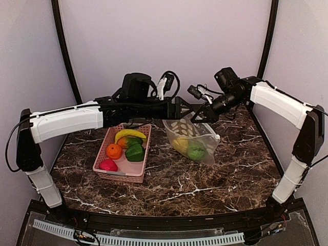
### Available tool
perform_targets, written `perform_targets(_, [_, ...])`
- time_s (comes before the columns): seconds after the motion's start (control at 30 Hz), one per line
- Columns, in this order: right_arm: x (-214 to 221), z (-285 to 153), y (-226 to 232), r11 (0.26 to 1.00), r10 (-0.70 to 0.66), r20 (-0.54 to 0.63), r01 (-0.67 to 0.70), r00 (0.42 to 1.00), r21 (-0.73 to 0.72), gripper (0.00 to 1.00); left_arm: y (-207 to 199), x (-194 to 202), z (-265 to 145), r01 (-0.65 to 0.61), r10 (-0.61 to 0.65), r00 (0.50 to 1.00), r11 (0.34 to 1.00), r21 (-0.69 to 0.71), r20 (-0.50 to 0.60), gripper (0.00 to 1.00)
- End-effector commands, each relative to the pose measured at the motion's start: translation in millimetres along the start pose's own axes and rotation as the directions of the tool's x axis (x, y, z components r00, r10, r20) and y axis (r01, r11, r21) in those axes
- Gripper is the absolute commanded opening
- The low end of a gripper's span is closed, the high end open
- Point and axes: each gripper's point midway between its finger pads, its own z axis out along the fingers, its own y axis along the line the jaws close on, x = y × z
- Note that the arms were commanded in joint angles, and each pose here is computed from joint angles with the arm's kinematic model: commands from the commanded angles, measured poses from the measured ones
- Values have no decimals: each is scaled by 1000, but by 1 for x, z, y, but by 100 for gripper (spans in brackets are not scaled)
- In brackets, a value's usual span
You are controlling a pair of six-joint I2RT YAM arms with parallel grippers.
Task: Place the food in the zip-top bag and seal the zipper
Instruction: Pick up the fake vegetable from the bin.
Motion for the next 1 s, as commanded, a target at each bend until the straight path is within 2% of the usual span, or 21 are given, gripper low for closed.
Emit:
perform_targets(0.0, [1, 0, -17, 999, -7, -3, 7, 1000, 49, 0, -23, -27, -46, -67, 65, 994, 998, 19, 83, 81])
perform_targets(0.17, [-7, -26, -57, 988, 42, 34, -47, 999, 145, 0, -10, -12, -76, -118, 121, 991, 991, -71, 49, 80])
perform_targets(0.3, [-18, -61, -89, 963, 52, 74, -70, 996, 262, 0, 39, 13, -107, -184, 183, 983, 931, -314, -34, 80])
perform_targets(0.33, [-21, -68, -92, 956, 41, 78, -62, 996, 286, 0, 58, 18, -117, -180, 173, 983, 900, -397, -54, 80])
perform_targets(0.47, [-29, -78, -95, 941, 6, 86, -35, 996, 336, 0, 102, 50, -146, -106, 58, 992, 854, -509, -108, 83])
perform_targets(0.6, [-22, -64, -87, 963, 31, 81, -52, 996, 265, 0, 132, 82, -163, -104, 2, 984, 814, -572, -176, 90])
perform_targets(0.63, [-18, -57, -85, 968, 38, 68, -54, 997, 246, 0, 136, 87, -164, -111, -3, 981, 810, -576, -194, 95])
perform_targets(0.7, [-8, -42, -82, 974, 51, 29, -56, 998, 221, 0, 145, 98, -164, -129, -24, 968, 810, -573, -251, 98])
perform_targets(0.83, [10, -19, -78, 979, 68, -30, -61, 997, 193, 0, 168, 121, -163, -198, -55, 914, 804, -561, -402, 99])
perform_targets(0.97, [11, -11, -69, 985, 51, -44, -43, 998, 167, 0, 192, 132, -162, -177, -120, 881, 813, -554, -457, 99])
